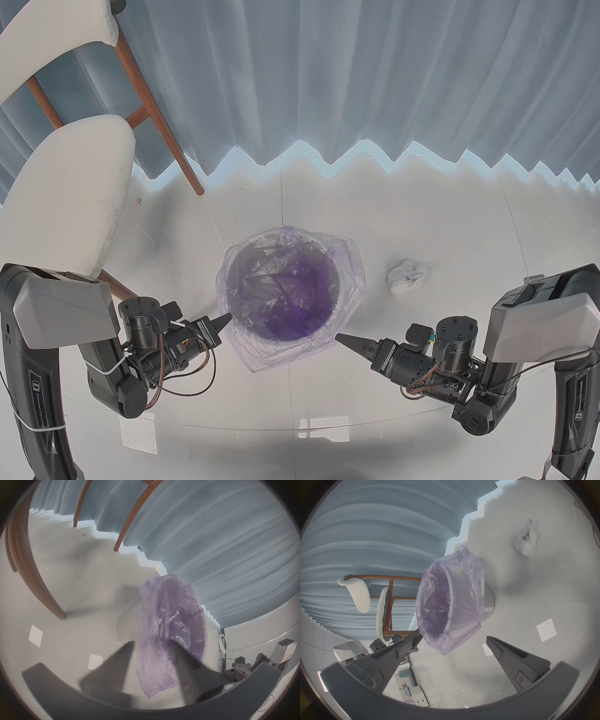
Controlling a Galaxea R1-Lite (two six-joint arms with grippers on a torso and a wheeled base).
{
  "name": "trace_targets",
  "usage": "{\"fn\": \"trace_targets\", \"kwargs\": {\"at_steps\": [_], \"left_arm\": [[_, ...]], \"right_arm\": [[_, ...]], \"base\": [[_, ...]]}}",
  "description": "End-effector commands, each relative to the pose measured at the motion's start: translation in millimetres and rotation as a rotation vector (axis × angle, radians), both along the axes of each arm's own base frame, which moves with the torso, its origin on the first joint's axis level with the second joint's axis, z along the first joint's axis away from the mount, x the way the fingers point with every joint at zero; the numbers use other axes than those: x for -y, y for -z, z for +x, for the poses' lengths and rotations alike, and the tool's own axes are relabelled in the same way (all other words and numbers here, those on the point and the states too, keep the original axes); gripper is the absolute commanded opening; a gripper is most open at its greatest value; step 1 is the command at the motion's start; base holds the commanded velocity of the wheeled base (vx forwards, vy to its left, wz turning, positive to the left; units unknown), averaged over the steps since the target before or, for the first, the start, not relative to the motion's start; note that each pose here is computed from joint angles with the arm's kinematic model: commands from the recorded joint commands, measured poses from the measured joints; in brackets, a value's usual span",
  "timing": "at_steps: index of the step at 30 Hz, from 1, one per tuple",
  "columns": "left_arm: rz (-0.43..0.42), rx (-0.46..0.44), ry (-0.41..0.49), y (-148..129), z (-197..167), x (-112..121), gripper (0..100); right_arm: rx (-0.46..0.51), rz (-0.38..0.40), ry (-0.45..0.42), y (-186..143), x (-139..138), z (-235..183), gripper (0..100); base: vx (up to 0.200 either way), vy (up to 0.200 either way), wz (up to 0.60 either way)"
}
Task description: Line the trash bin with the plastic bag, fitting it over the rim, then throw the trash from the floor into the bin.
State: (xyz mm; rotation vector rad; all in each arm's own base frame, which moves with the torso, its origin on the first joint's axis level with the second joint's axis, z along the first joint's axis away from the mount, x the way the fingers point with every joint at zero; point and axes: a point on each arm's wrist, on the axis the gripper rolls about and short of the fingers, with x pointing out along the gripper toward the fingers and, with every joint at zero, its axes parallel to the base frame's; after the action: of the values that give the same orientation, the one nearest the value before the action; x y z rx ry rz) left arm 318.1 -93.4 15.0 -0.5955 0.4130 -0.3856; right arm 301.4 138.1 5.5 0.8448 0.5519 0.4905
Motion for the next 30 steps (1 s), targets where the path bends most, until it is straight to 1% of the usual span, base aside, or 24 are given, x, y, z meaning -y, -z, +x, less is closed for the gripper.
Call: {"fn": "trace_targets", "kwargs": {"at_steps": [1, 6, 10, 12, 19, 22, 26, 30], "left_arm": [[-0.004, -0.008, -0.004, 3, 2, 0, 0], [-0.008, 0.010, -0.019, -2, 5, -4, 0], [-0.001, 0.008, -0.033, -1, 5, -8, 0], [0.006, -0.001, -0.063, 4, 9, -14, 0], [0.016, -0.043, -0.096, 28, 21, -23, 0], [0.020, -0.067, -0.106, 42, 26, -25, 0], [0.017, -0.087, -0.114, 52, 30, -27, 0], [0.022, -0.098, -0.123, 63, 34, -29, 0]], "right_arm": [[0.016, 0.007, 0.000, -1, 0, 0, 100], [0.013, 0.006, 0.000, 0, 0, 0, 100], [0.016, 0.001, -0.002, 1, -1, 1, 100], [0.020, -0.009, -0.002, 2, -1, 2, 100], [0.022, -0.013, 0.008, 2, -1, 2, 100], [0.018, -0.015, 0.008, 4, -1, 2, 100], [0.019, -0.013, 0.010, 6, -2, 5, 100], [0.021, -0.022, 0.037, 10, -3, 9, 100]], "base": [[0.000, 0.000, 0.00], [0.000, 0.000, 0.00], [0.000, 0.000, 0.00], [0.000, 0.000, 0.00], [0.000, 0.000, 0.00], [0.000, 0.000, 0.00], [0.000, 0.000, 0.00], [0.000, 0.000, 0.00]]}}
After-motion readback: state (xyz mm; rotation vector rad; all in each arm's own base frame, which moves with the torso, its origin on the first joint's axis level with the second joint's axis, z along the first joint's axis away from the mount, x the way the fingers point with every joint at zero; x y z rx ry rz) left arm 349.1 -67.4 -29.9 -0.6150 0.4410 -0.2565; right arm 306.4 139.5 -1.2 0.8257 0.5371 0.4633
